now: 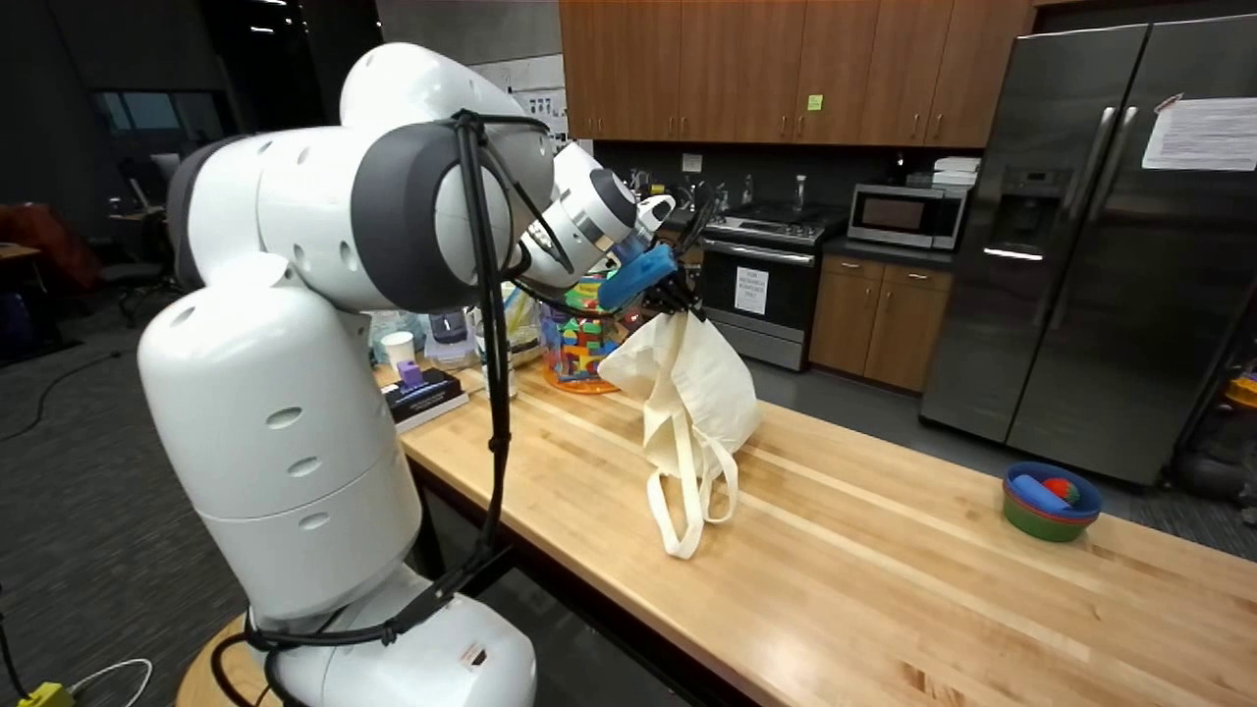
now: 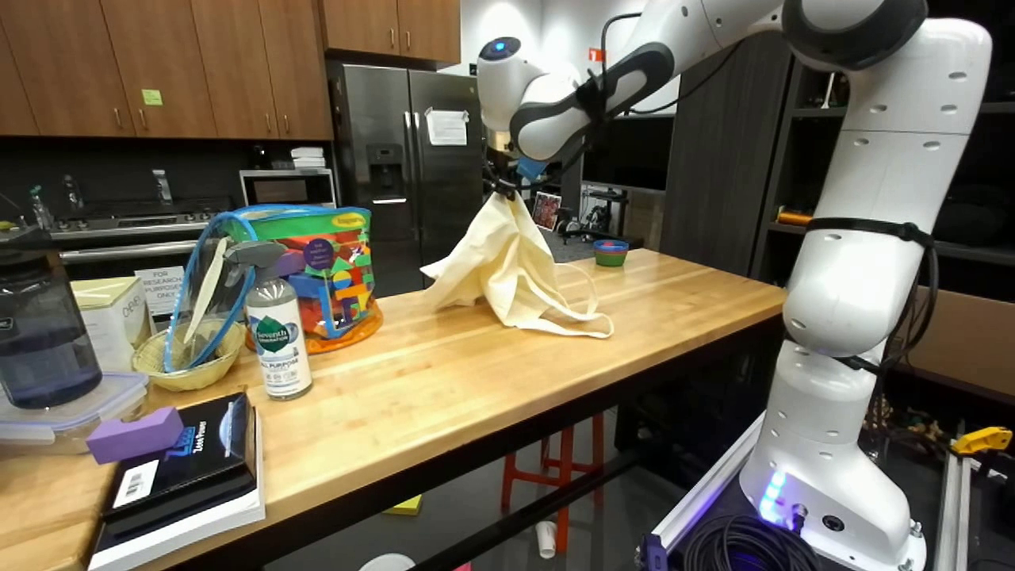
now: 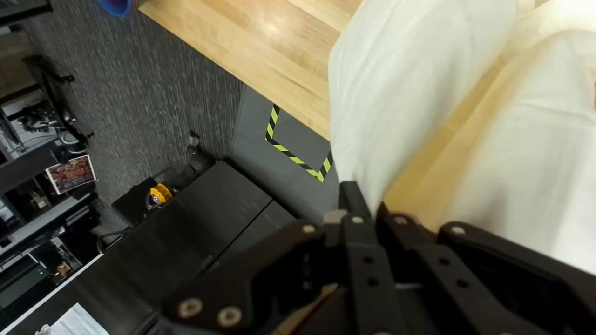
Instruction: Wipe the table using the shopping bag
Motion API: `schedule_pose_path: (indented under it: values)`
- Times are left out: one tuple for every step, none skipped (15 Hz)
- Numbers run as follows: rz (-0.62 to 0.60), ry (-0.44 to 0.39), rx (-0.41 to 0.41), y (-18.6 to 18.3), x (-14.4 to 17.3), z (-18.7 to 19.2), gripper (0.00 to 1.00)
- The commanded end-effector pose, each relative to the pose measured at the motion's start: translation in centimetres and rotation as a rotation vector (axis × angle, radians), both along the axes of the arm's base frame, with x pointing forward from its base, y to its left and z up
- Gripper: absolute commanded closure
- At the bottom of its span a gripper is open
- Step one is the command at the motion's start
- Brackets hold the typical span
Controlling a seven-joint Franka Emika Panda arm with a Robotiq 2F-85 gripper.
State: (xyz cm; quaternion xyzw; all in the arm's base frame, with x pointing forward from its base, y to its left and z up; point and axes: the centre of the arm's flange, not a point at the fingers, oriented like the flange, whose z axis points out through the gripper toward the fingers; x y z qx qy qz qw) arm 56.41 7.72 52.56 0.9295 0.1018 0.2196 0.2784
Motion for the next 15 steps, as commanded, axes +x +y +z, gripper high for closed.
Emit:
schedule_pose_path:
  values:
    - [-0.006, 0.014, -0.021, -0.1, -4.3, -0.3, 1.00]
    - [-0.014, 0.025, -0.028, -0.3, -5.0, -0.8, 1.00]
    - [-0.026, 0.039, -0.033, -0.7, -6.0, -1.6, 1.00]
    - [-0.037, 0.050, -0.036, -1.1, -6.7, -2.1, 1.00]
    - [-0.053, 0.060, -0.034, -1.6, -7.5, -2.7, 1.00]
    - [-0.064, 0.070, -0.034, -2.0, -8.3, -3.2, 1.00]
    - [-0.076, 0.078, -0.035, -2.6, -9.1, -3.9, 1.00]
    - [-0.085, 0.091, -0.037, -3.1, -9.8, -4.3, 1.00]
    - [-0.083, 0.110, -0.043, -3.5, -10.6, -4.9, 1.00]
    - [-0.088, 0.121, -0.045, -3.8, -11.2, -5.4, 1.00]
    - [-0.096, 0.134, -0.048, -4.4, -11.9, -6.0, 1.00]
    - [-0.105, 0.146, -0.051, -4.9, -12.5, -6.6, 1.00]
    - [-0.117, 0.159, -0.054, -5.5, -13.0, -7.2, 1.00]
    - [-0.128, 0.171, -0.056, -6.0, -13.6, -7.7, 1.00]
    - [-0.143, 0.184, -0.058, -6.7, -14.2, -8.3, 1.00]
